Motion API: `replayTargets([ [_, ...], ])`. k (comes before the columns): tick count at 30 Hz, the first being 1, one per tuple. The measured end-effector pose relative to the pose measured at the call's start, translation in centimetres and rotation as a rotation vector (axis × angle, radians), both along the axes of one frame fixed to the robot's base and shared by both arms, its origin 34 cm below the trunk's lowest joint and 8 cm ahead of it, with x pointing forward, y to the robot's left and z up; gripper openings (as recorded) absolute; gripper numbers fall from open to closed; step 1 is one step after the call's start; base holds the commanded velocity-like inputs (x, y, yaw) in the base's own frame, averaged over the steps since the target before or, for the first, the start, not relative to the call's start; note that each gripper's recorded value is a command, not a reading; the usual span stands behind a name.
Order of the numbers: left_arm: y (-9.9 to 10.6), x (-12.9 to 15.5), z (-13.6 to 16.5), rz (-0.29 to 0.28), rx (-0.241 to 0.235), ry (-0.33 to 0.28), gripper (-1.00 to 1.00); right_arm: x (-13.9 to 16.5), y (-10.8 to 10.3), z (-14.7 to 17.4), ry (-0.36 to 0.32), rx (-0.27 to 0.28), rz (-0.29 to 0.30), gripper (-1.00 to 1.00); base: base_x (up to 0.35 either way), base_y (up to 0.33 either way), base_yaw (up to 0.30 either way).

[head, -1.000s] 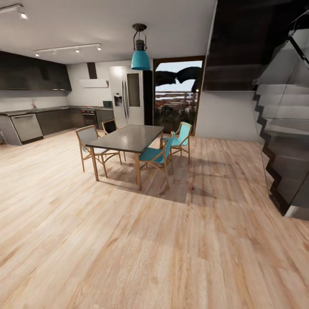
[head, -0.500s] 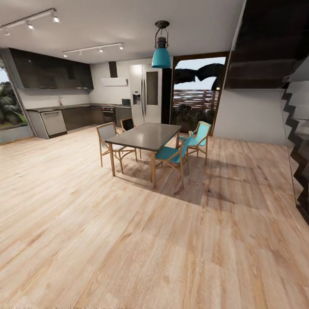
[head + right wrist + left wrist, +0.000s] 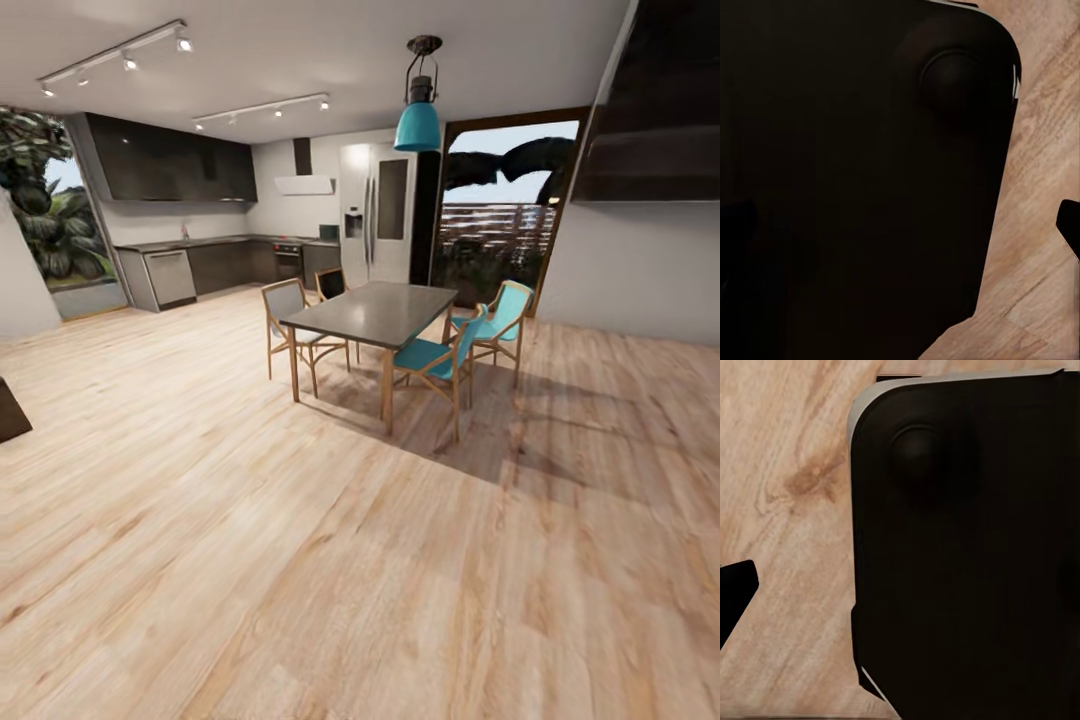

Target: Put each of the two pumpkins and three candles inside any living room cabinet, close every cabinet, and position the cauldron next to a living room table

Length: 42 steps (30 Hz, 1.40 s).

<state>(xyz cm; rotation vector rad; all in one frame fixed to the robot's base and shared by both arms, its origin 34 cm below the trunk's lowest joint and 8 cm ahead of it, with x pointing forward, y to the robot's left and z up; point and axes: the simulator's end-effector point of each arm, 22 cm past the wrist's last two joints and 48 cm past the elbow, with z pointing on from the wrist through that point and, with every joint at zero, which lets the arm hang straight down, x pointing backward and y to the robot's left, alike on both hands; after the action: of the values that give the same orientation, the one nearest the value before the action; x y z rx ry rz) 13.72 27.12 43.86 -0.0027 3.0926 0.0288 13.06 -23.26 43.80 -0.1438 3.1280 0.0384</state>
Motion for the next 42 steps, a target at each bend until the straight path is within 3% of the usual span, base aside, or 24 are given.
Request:
replayTargets([
  [42,0.0,-1.8,0.0,0.0,-0.001,0.046,1.0,-1.6,0.0,0.1,0.041,-0.001,0.0,1.0,0.0,0.0,0.207],
])
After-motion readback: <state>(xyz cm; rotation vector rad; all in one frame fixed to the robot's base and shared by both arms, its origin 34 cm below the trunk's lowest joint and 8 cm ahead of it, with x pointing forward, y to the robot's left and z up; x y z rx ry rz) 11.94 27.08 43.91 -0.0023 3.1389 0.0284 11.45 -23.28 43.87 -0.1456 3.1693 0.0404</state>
